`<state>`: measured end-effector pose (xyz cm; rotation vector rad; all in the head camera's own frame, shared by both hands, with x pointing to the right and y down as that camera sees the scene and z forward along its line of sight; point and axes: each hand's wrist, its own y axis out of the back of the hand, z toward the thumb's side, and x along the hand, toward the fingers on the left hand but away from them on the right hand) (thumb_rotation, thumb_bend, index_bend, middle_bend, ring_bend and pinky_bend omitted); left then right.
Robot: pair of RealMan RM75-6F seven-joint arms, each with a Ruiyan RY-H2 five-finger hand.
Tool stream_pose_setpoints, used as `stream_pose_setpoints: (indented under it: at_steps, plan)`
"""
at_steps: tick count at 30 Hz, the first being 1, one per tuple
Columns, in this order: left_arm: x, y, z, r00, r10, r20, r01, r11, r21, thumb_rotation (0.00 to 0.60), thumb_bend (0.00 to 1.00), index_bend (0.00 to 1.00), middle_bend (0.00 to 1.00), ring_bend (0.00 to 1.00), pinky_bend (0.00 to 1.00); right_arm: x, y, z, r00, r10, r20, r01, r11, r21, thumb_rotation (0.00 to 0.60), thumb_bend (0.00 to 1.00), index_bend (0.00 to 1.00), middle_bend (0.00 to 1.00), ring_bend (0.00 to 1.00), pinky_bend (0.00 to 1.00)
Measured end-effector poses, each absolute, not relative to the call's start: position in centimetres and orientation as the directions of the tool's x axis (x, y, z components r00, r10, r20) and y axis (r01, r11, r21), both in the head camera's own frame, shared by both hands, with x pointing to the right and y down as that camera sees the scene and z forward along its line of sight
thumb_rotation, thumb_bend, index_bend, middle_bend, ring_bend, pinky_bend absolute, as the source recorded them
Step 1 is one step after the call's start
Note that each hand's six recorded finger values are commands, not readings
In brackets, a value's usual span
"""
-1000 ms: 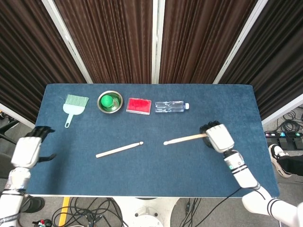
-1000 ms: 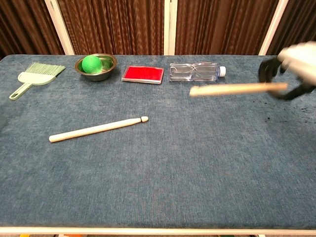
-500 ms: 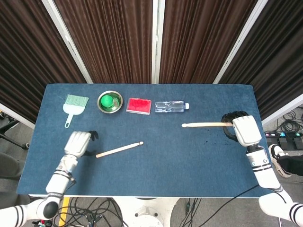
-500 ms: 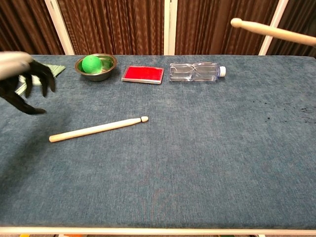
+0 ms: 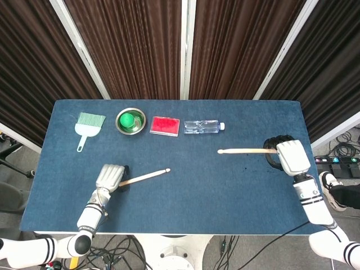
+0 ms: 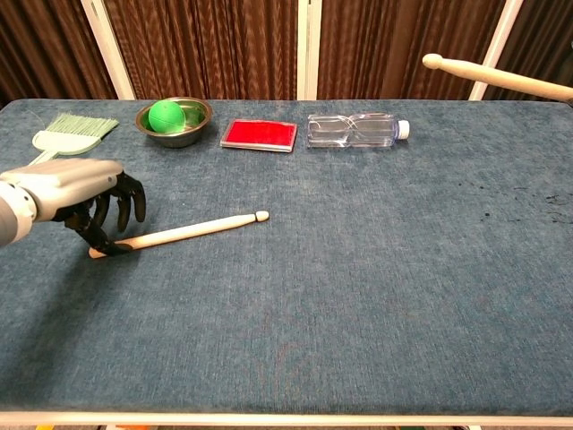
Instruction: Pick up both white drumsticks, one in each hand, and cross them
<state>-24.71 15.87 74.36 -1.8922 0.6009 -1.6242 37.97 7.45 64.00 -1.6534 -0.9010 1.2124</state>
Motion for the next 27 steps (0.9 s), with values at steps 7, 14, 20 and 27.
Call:
stream_pose_setpoints:
  at_steps: [7,14,20,27]
  plan:
    - [-25.3,16.3,74.9,0.132,-0.661,0.738,0.058,-0.738,-0.672,0.530,0.23,0.43,0.51,0.57,0.70,38.0,7.6,64.3,0.261,0.904,-0.338,0.063,-0.365,-0.929,0.600,0.77,0.69,0.63,0.39,0.40]
    - [-25.3,16.2,75.1,0.129,-0.658,0.742,0.069,-0.741,-0.668,0.528,0.23,0.44,0.53,0.57,0.70,38.1,7.6,64.5,0.259,0.905,-0.339,0.068,-0.367,-0.928,0.600,0.76,0.69,0.63,0.39,0.40]
    - [-25.2,16.2,75.2,0.129,-0.654,0.746,0.076,-0.743,-0.665,0.525,0.25,0.45,0.54,0.58,0.70,38.2,7.8,64.7,0.256,0.904,-0.343,0.071,-0.372,-0.926,0.600,0.76,0.70,0.63,0.39,0.40]
    - [-25.2,16.4,75.5,0.131,-0.646,0.752,0.090,-0.748,-0.658,0.524,0.32,0.46,0.55,0.58,0.70,38.4,7.8,64.9,0.250,0.904,-0.348,0.071,-0.375,-0.924,0.600,0.76,0.70,0.63,0.39,0.40]
